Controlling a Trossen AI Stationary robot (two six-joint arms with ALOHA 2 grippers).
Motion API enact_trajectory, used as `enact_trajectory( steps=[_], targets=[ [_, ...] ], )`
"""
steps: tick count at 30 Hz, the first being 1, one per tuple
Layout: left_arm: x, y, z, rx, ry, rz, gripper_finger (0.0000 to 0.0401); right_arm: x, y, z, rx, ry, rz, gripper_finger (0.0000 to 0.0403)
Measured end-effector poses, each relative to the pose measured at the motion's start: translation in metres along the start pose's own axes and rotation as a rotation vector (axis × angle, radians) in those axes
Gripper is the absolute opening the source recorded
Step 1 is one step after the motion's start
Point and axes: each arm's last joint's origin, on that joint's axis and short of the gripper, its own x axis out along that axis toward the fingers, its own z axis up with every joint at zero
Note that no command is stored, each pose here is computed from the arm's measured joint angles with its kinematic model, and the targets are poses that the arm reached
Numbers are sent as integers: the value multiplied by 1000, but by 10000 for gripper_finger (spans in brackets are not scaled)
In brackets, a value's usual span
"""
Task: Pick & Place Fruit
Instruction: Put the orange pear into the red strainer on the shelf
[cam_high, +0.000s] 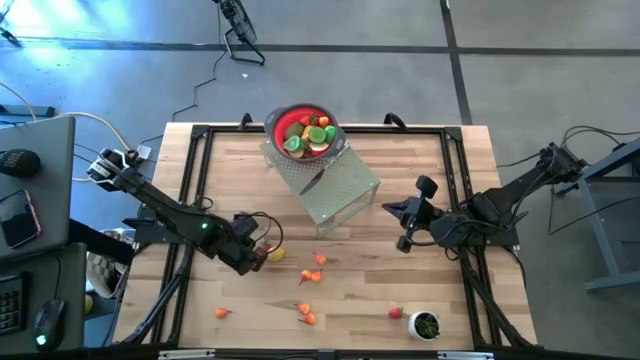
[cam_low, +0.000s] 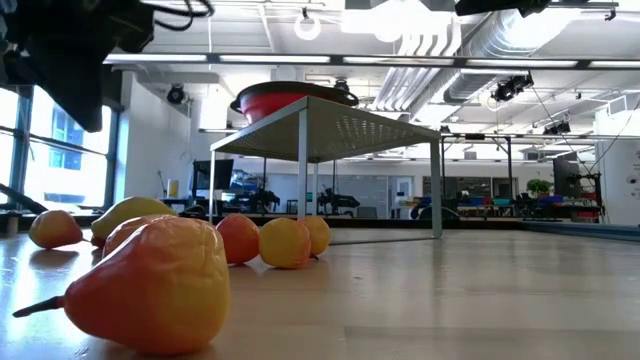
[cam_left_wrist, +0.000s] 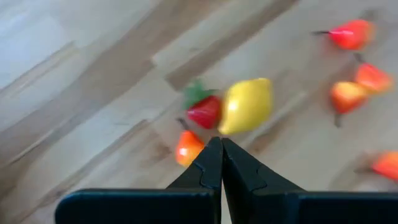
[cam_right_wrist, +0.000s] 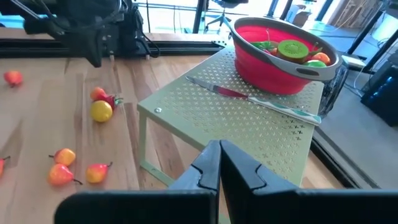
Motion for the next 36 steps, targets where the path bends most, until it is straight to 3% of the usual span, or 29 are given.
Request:
enact_trajectory(
  steps=[17, 21, 31, 36],
  targets=[
    [-1, -4, 0, 61, 26, -43, 9, 0, 0, 0, -35, 0, 2, 2],
    [-1, -1, -2, 69, 83, -21, 53, 0, 0, 0, -35, 2, 6, 2],
    [-1, 1, -2, -8, 90, 7, 227, 0, 0, 0, -35, 2, 6, 2],
    [-1, 0, -2, -7, 86, -3, 279, 0, 0, 0, -36, 3, 8, 2]
  ],
)
